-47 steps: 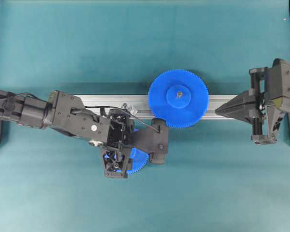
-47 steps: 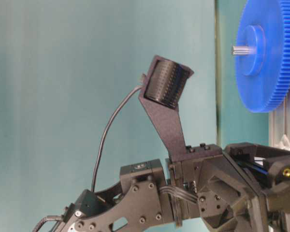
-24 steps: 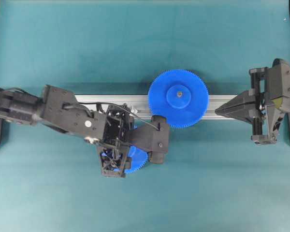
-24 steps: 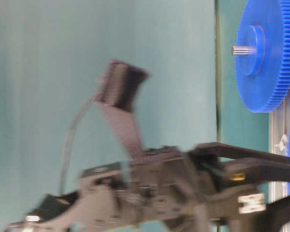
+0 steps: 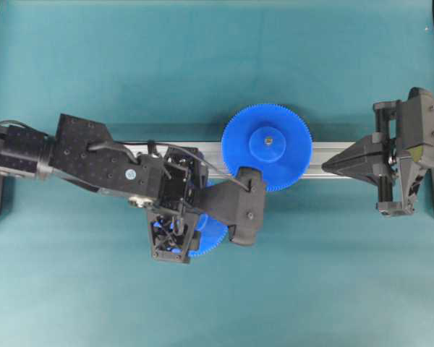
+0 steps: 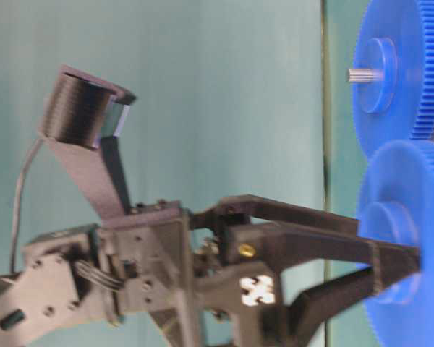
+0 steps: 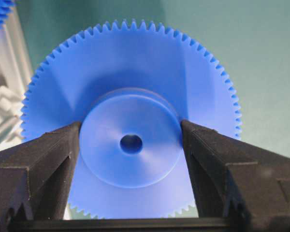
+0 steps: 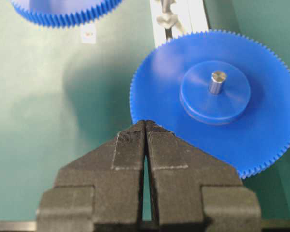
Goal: Insert the small gear onto the shaft.
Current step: 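Lift the blue gear and carry it toward the empty left shaft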
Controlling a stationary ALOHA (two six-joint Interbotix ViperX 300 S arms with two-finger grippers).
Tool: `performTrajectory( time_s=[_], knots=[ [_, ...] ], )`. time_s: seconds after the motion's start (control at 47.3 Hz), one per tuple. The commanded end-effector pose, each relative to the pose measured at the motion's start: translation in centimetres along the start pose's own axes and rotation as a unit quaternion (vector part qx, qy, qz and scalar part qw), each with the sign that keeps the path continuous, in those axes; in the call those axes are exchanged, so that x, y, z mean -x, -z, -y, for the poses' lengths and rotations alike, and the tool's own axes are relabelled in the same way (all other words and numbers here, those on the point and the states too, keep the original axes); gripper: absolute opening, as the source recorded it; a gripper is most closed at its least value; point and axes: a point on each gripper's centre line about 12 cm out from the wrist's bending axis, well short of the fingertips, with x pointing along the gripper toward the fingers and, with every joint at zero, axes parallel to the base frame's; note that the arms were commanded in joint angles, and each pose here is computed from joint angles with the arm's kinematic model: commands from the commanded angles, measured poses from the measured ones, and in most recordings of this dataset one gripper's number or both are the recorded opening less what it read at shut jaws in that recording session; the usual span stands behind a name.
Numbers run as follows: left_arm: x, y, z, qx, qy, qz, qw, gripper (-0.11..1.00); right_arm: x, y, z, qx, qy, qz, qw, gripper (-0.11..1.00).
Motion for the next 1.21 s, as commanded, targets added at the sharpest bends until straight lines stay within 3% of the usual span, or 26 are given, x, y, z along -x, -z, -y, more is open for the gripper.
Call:
performTrajectory(
  time_s=[0.0, 0.233, 0.486, 0.761, 1.184],
  knots=[
    [3.6, -1.3, -0.2, -0.001, -0.002, 0.049, 0.9988, 0.69, 0.0, -0.9, 0.0, -0.005, -0.001, 0.015, 0.9999, 0.03],
    [6.2, -1.5, -0.8, -0.012, -0.008, 0.079, 0.9967, 0.69, 0.0, -0.8, 0.0, -0.005, -0.001, 0.014, 0.9999, 0.03],
    [8.1, -0.7, -2.7, 0.003, -0.016, 0.064, 0.9978, 0.69, 0.0, -0.8, 0.0, -0.005, -0.001, 0.014, 0.9999, 0.03],
    [10.3, -0.2, -4.4, -0.008, -0.027, 0.073, 0.9969, 0.69, 0.0, -0.9, -0.1, -0.005, -0.001, 0.015, 0.9999, 0.03],
    [11.0, 0.1, -5.7, 0.005, -0.035, 0.08, 0.9962, 0.69, 0.0, -0.9, -0.1, -0.005, -0.001, 0.015, 0.9999, 0.03]
  ],
)
